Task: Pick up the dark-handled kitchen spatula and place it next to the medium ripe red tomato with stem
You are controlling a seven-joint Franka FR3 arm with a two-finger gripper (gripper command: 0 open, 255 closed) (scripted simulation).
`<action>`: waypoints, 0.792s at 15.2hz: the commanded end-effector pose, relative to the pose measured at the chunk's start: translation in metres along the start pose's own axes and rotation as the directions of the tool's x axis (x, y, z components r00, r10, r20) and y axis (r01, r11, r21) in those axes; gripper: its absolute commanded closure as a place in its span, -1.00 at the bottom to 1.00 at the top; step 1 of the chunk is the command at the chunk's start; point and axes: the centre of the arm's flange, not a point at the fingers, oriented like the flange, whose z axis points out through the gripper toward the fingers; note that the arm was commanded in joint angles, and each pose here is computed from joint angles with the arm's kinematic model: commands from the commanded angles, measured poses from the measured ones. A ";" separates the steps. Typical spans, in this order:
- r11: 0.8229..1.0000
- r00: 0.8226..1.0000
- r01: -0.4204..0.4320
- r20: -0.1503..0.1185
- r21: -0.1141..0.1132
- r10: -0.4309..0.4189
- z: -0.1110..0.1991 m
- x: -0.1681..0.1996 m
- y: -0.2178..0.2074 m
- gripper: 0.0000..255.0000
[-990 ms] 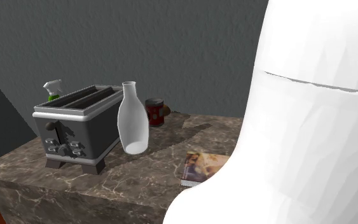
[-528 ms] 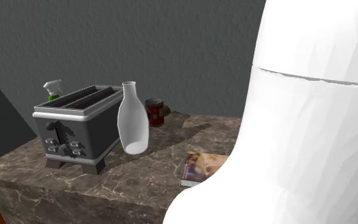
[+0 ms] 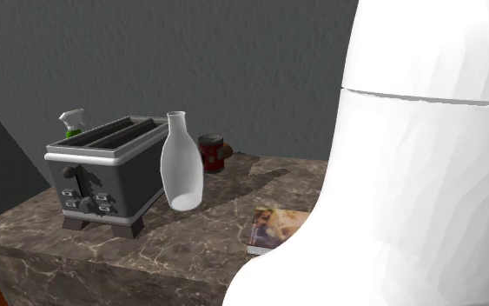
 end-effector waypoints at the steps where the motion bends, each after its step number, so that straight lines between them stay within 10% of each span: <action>1: 1.000 1.000 0.000 0.001 0.000 0.000 0.011 0.000 0.000 1.00; 12: 1.000 1.000 0.000 0.001 0.000 0.000 0.048 -0.003 0.000 1.00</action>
